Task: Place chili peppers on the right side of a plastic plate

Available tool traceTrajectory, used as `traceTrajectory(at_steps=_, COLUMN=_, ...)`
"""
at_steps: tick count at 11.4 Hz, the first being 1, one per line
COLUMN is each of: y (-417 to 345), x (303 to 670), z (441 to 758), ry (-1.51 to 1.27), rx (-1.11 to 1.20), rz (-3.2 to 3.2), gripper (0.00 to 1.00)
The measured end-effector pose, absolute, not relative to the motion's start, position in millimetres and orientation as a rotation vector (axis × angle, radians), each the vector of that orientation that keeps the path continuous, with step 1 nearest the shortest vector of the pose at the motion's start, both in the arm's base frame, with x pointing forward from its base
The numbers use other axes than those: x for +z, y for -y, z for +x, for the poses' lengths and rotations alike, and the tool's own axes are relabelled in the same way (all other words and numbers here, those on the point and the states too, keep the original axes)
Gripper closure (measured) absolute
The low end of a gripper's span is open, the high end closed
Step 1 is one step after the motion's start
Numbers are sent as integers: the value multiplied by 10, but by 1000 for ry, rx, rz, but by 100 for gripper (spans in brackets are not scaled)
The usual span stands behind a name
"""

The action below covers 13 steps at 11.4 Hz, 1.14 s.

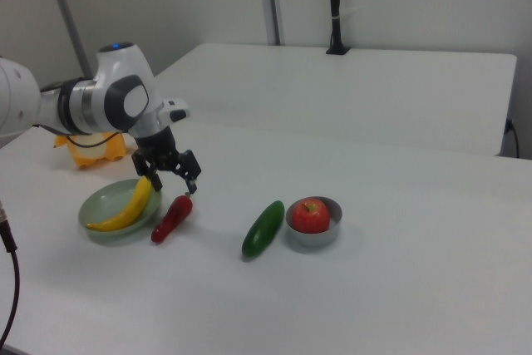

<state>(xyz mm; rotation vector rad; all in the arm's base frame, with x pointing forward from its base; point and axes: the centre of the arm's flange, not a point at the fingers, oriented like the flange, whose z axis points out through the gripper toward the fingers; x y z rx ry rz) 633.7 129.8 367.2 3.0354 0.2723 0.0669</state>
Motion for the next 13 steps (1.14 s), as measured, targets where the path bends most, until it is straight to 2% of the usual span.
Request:
traceTrajectory(at_steps=4, y=-944, x=4572, z=6306, ry=-103, rx=162, rz=3049, gripper=0)
traceTrajectory(at_steps=7, y=-931, x=5114, z=6098, ry=29, rx=175, rz=3100, gripper=0)
traceTrajectory(at_steps=9, y=-656, x=5501, z=5944, ry=115, rx=210, rz=3094, gripper=0)
traceTrajectory(at_steps=11, y=-433, x=5688, z=5880, ry=156, rx=246, rz=3089, gripper=0)
traceTrajectory(at_steps=13, y=-378, x=5679, z=5845, ry=165, rx=205, rz=3090, gripper=0)
